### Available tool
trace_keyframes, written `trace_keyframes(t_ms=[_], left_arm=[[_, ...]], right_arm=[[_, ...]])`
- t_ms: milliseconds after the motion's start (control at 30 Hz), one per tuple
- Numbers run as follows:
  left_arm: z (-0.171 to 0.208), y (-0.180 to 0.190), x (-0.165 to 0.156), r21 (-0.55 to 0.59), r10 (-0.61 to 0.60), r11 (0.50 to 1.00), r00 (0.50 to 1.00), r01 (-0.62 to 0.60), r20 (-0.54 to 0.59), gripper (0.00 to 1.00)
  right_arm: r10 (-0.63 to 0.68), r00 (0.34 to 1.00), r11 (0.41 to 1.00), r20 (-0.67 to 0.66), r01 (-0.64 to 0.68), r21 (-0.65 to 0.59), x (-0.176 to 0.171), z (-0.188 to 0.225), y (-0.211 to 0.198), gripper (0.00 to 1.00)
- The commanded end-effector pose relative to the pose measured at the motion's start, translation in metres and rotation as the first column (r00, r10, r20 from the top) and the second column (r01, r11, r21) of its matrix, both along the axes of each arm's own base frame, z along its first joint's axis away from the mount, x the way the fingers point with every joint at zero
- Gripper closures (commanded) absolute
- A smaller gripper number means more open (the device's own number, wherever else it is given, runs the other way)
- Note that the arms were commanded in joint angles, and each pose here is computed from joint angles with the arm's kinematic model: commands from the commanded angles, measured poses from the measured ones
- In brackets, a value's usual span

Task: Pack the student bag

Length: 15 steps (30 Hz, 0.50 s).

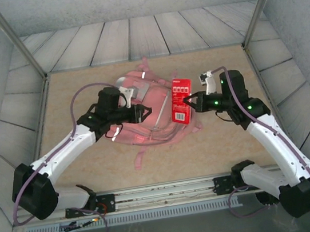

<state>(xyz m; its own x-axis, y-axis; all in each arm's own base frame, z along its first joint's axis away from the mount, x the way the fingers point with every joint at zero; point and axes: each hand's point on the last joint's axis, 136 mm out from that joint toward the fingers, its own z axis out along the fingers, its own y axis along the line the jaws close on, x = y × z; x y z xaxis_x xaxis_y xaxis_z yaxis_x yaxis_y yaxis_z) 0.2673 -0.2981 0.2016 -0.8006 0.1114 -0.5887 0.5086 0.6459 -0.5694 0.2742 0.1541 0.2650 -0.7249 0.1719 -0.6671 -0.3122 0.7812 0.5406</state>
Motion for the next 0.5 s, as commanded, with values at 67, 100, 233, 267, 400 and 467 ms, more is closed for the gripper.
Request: trace_keyframes(t_ms=[67, 100, 233, 267, 400, 467], left_arm=[[-0.042, 0.0, 0.012, 0.352, 0.054, 0.933, 0.996, -0.076, 0.074, 0.55], [-0.047, -0.005, 0.013, 0.395, 0.048, 0.915, 0.995, -0.077, 0.083, 0.54], [-0.065, -0.029, 0.015, 0.512, 0.008, 0.857, 0.996, -0.051, 0.086, 0.49], [-0.067, -0.035, 0.015, 0.529, -0.003, 0.847, 0.995, -0.049, 0.097, 0.48], [-0.07, -0.057, 0.02, 0.557, -0.028, 0.829, 0.992, -0.045, 0.122, 0.46], [-0.073, -0.067, 0.022, 0.564, -0.042, 0.825, 0.992, -0.033, 0.12, 0.46]], right_arm=[[-0.273, 0.96, 0.906, -0.06, 0.236, -0.351, -0.007, -0.043, -0.072, 1.0], [-0.289, 0.955, 0.895, -0.068, 0.245, -0.373, -0.008, -0.047, -0.076, 1.0], [-0.336, 0.936, 0.871, -0.102, 0.268, -0.412, -0.015, -0.061, -0.086, 1.0], [-0.338, 0.935, 0.872, -0.108, 0.268, -0.409, -0.017, -0.063, -0.086, 1.0], [-0.329, 0.935, 0.884, -0.135, 0.254, -0.392, -0.023, -0.073, -0.083, 1.0], [-0.324, 0.935, 0.89, -0.142, 0.25, -0.383, -0.025, -0.076, -0.081, 1.0]])
